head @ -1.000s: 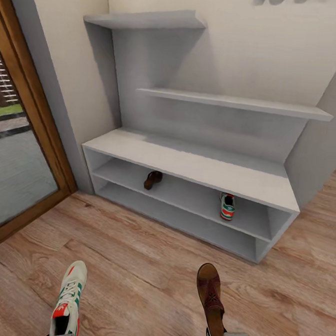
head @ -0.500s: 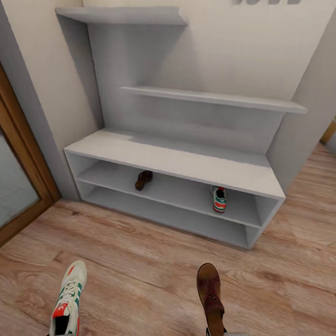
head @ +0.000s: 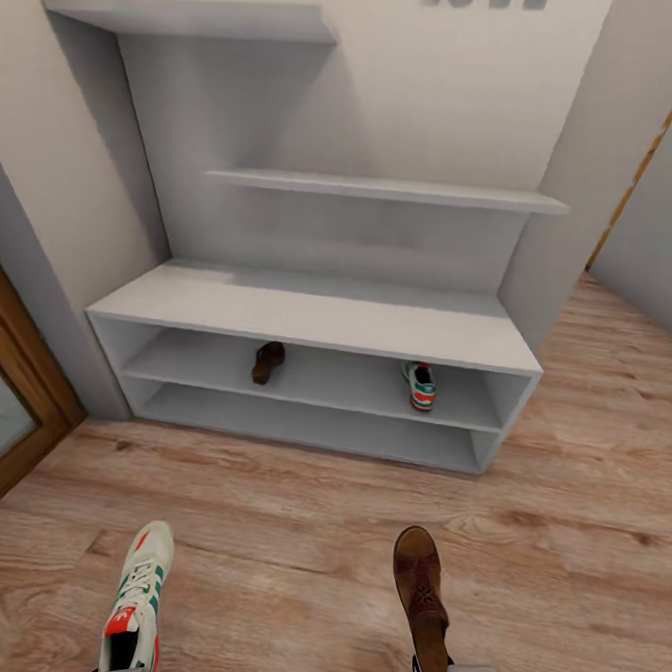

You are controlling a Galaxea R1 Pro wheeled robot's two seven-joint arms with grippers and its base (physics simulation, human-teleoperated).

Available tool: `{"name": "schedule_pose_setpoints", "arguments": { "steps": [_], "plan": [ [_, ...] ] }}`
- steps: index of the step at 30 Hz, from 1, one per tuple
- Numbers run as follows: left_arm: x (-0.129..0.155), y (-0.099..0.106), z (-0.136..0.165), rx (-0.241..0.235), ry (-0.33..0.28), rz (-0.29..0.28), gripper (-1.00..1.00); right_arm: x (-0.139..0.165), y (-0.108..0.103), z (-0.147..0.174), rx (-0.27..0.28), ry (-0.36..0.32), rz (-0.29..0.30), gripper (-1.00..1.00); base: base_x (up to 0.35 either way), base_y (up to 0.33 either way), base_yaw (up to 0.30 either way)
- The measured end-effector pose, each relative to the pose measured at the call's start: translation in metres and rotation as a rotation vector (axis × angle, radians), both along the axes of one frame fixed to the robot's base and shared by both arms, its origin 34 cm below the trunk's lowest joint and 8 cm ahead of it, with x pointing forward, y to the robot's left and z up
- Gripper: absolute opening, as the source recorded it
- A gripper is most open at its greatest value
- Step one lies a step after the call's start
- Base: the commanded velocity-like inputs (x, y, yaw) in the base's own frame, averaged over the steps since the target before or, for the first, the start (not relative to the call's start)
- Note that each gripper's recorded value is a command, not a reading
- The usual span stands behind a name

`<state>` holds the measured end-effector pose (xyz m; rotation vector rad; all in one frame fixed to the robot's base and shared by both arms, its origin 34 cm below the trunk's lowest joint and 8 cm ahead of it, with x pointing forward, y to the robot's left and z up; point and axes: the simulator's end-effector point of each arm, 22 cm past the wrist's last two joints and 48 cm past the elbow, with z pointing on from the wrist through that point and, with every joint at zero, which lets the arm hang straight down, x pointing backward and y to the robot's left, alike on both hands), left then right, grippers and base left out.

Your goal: Pick up the two gym shoes and the two sandals from the corridor floor and place them onto the hallstand (shoe rack) in the corridor, making sure they are on the rack and not on the floor. Arrange them so the two gym shoes are next to each other and the two sandals are next to each other.

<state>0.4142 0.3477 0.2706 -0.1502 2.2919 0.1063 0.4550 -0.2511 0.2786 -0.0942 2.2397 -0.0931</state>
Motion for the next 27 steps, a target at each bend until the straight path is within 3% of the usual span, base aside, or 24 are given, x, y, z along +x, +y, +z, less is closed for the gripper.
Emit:
{"name": "schedule_pose_setpoints", "arguments": {
  "steps": [12,27],
  "plan": [
    [-0.0017,-0.0003,-0.0016,0.0,0.005,-0.001,-1.0,-0.0014,-0.0004,-0.0016,0.0,0.004,-0.002,-1.0,0.0,0.015,-0.275],
    [-0.0019,-0.0004,-0.0019,0.0,0.007,-0.002,-1.0,-0.0019,-0.0015,-0.0021,-0.005,0.006,0.013,-1.0,0.0,0.0,-0.014]
  ]
}}
